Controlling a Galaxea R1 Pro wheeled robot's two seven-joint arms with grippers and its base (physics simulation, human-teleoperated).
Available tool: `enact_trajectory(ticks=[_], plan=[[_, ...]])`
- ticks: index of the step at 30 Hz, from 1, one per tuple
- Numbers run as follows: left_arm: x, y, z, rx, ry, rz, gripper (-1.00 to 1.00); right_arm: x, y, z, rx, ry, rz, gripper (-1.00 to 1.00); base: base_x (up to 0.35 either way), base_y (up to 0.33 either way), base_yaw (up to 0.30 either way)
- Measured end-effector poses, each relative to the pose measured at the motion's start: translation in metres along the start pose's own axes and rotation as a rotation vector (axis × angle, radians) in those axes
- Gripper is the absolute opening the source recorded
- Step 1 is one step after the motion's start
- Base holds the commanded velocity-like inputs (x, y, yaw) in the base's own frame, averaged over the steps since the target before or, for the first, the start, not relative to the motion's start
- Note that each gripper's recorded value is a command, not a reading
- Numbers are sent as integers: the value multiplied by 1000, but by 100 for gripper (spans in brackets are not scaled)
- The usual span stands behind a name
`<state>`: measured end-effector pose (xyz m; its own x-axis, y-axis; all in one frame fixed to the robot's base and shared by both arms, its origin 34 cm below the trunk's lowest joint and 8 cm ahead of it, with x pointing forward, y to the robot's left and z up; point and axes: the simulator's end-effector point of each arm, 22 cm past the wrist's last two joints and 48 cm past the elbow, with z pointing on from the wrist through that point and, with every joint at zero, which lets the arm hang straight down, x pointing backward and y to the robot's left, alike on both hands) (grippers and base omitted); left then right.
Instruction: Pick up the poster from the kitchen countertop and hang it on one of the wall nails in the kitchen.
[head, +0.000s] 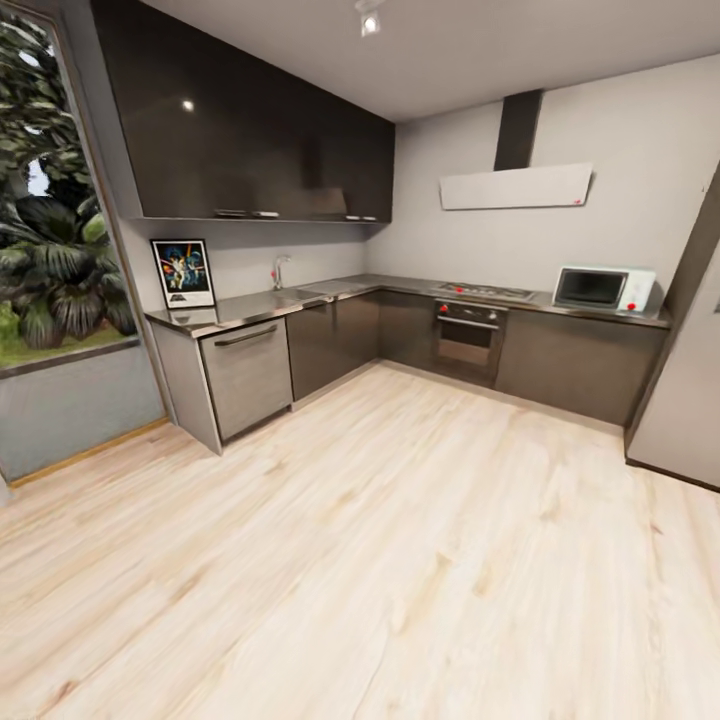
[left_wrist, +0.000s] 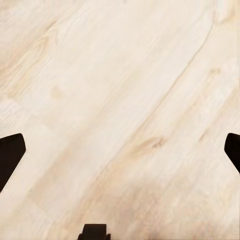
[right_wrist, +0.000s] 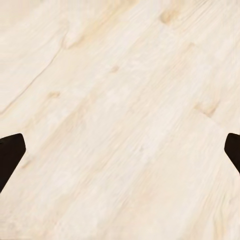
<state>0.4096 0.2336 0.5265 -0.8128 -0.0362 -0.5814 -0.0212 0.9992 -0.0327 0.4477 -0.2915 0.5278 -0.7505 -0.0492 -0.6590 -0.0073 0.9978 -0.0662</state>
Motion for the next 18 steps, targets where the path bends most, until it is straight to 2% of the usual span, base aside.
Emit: enact_trajectory(ticks=[18], plan=[[3, 0, 0, 0, 7, 0, 100, 4, 0, 0, -1, 8, -2, 100, 339, 0, 293]])
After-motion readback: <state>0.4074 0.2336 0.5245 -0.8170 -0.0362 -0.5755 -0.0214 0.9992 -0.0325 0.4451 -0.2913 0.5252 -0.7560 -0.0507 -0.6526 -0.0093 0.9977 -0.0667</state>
